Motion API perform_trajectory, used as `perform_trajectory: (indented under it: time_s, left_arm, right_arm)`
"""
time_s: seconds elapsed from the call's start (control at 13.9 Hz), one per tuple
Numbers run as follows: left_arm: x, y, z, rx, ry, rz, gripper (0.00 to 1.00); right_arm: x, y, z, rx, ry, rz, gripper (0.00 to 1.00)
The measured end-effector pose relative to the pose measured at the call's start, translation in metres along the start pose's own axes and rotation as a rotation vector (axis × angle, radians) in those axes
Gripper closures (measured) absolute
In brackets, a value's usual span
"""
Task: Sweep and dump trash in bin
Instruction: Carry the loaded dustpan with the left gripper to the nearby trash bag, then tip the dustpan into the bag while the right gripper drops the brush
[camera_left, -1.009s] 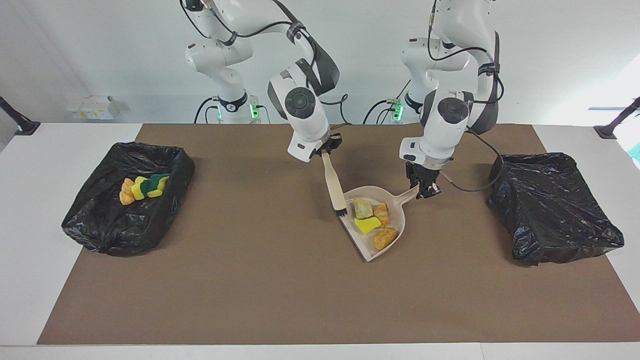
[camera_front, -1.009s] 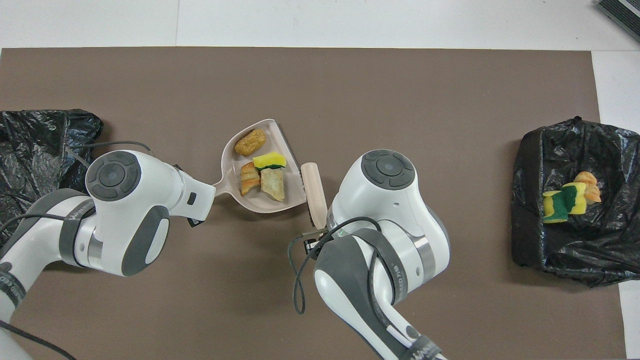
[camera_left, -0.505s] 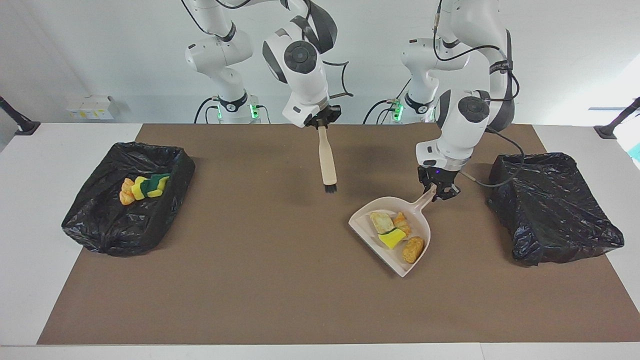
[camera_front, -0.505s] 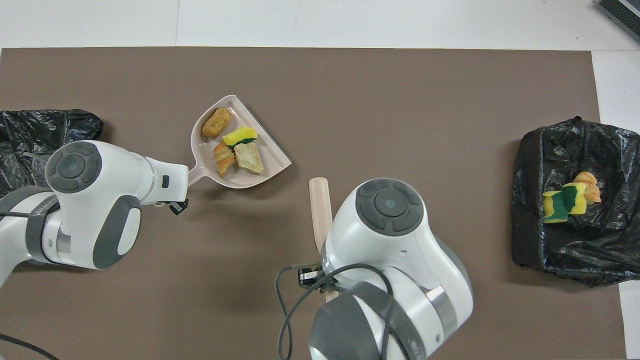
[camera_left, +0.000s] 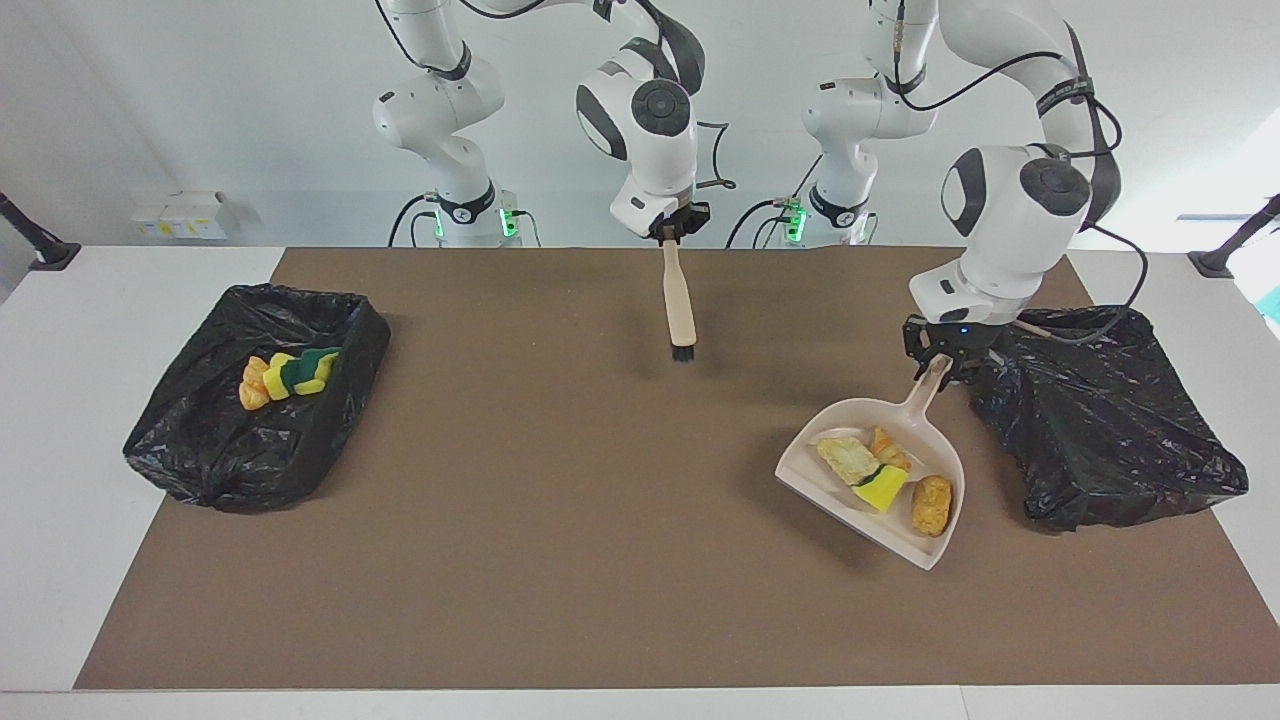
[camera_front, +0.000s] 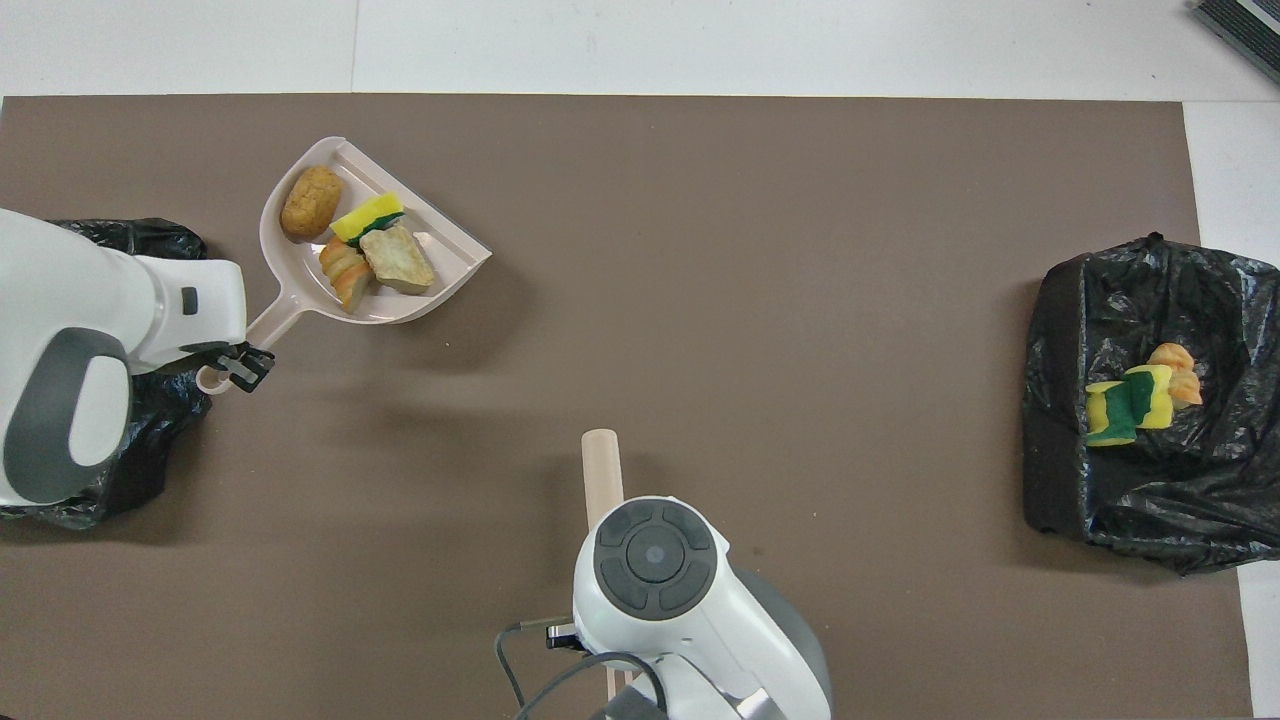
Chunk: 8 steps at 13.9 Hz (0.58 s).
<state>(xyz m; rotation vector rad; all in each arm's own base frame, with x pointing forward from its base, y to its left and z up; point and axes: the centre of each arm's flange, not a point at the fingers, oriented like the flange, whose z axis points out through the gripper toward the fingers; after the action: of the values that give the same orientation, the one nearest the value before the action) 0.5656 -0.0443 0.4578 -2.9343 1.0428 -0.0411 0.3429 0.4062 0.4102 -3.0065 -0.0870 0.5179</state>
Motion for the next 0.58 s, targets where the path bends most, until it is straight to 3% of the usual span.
perform_trajectory:
  time_s: [0.29,0.58]
  left_arm:
    - [-0.04,-0.056,-0.024,-0.029,-0.008,-0.113,0.68]
    - [-0.129,-0.138,-0.039,-0.06,0.019,-0.046,0.68]
  right_arm:
    - [-0.023,-0.021,0.045,-0.023,0.024,0.02,0.74]
    - [-0.029,-0.024,0.086,-0.081,0.062,0.039,0.74]
